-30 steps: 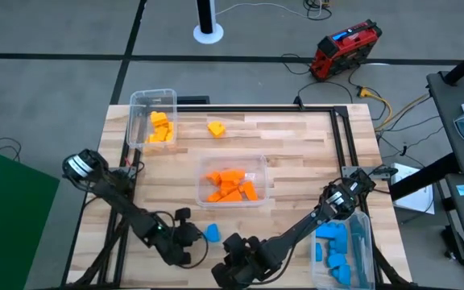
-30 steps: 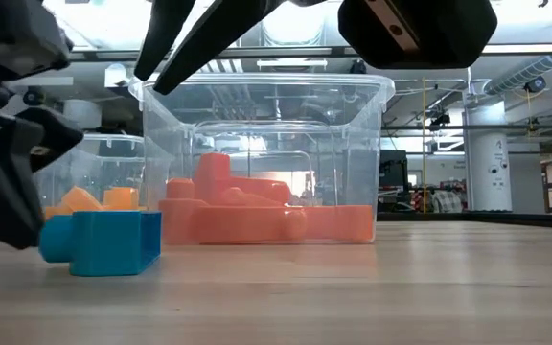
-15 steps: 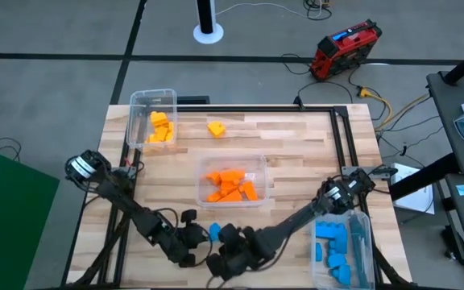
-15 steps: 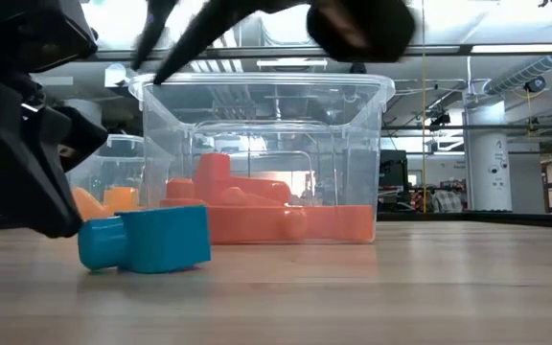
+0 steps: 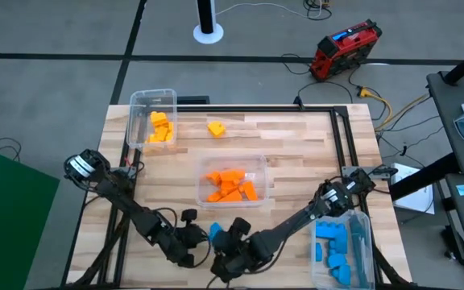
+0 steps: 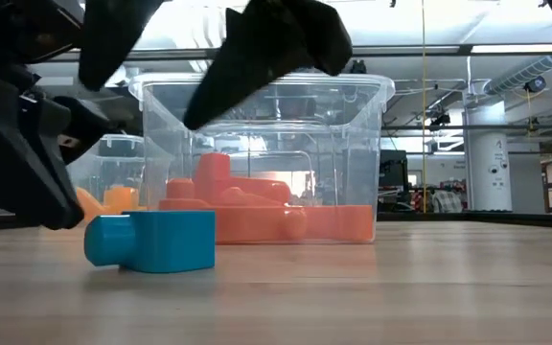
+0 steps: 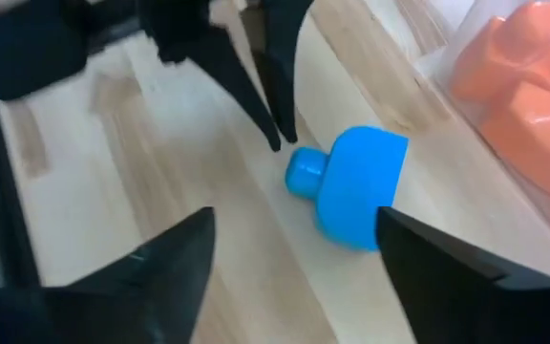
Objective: Sort blocks
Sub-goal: Put the blue game piece into the bottom right transparent bin
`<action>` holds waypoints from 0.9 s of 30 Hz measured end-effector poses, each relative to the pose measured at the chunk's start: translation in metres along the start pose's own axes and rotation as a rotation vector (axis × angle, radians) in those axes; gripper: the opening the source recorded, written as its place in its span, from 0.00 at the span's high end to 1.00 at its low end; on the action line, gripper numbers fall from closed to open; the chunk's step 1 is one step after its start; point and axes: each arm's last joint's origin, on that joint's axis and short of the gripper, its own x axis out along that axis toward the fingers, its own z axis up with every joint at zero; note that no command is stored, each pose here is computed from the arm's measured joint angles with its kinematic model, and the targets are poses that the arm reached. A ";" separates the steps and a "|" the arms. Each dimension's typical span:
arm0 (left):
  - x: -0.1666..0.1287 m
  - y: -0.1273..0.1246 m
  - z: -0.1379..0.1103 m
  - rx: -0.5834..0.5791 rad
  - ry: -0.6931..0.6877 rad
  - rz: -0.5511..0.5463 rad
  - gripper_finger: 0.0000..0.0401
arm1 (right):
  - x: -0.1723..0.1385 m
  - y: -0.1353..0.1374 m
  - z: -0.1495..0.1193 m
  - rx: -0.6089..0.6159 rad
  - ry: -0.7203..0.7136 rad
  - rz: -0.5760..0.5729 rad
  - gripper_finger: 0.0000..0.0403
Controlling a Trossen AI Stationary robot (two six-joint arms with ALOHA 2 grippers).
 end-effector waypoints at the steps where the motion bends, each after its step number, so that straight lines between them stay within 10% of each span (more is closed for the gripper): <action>1: 0.001 0.000 0.001 0.007 -0.008 -0.001 1.00 | 0.003 0.000 -0.004 -0.010 -0.002 -0.014 0.27; 8: 0.008 0.000 0.003 -0.005 -0.041 -0.011 1.00 | 0.034 -0.002 -0.019 -0.041 0.026 -0.066 0.10; 27: 0.009 0.000 0.002 0.004 -0.030 -0.008 1.00 | 0.062 -0.020 -0.010 -0.074 0.068 -0.086 0.09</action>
